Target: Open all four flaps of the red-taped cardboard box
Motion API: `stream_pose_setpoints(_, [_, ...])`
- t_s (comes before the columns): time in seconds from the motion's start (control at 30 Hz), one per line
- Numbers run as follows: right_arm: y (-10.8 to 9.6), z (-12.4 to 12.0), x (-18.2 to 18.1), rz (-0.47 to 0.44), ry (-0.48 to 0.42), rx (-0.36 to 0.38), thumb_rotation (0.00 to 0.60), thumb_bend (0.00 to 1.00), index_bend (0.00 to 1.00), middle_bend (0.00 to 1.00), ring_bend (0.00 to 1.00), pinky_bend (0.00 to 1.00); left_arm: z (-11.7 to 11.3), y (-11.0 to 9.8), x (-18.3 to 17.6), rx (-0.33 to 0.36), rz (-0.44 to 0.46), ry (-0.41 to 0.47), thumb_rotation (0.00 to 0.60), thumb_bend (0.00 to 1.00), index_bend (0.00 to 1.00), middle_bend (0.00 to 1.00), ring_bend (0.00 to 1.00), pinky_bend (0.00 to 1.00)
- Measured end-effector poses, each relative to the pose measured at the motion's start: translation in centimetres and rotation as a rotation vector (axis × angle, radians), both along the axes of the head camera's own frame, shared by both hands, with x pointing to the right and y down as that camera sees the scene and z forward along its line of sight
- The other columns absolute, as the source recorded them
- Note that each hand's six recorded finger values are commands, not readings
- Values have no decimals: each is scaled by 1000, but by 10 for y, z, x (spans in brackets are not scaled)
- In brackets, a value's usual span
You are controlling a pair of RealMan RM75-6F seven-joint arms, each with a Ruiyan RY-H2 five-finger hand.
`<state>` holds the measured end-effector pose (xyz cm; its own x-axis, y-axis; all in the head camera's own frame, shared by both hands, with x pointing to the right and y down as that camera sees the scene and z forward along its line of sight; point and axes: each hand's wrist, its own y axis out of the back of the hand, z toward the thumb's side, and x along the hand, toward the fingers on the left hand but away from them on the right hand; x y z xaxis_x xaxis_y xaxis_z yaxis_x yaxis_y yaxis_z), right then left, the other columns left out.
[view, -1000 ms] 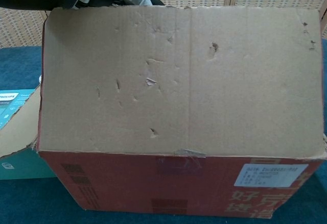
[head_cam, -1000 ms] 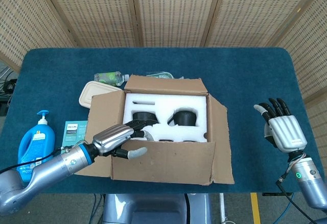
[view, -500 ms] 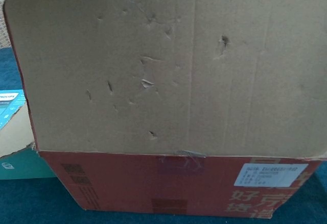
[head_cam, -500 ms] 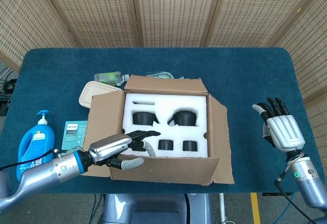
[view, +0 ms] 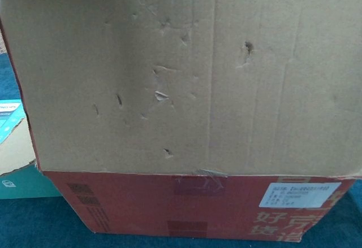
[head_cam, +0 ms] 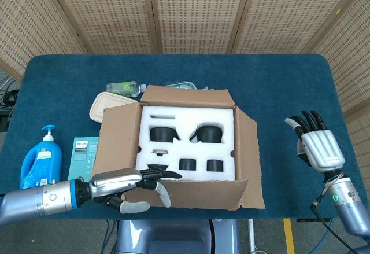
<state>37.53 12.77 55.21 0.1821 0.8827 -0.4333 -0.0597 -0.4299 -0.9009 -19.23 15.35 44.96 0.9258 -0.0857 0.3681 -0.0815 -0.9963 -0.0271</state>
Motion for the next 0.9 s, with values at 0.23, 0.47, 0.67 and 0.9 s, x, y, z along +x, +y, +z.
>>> stream_pose_setpoints(0.23, [1, 0, 1, 2, 1, -1, 600, 903, 155, 174, 0, 0, -5, 12, -4, -12, 69, 3, 61, 333, 325, 0, 0, 0])
stream_pose_setpoints(0.47, [1, -1, 1, 3, 1, -2, 600, 899, 156, 175, 0, 0, -10, 18, -4, -42, 79, 31, 62, 334, 325, 0, 0, 0])
stream_pose_setpoints(0.67, [2, -2, 1, 3, 2, -2, 600, 901, 156, 175, 0, 0, -16, 26, -5, -81, 99, 55, 61, 334, 325, 0, 0, 0])
stream_pose_setpoints(0.9, [2, -2, 1, 2, 3, -3, 600, 903, 155, 175, 0, 0, -20, 34, -7, -103, 131, 67, 60, 334, 324, 0, 0, 0])
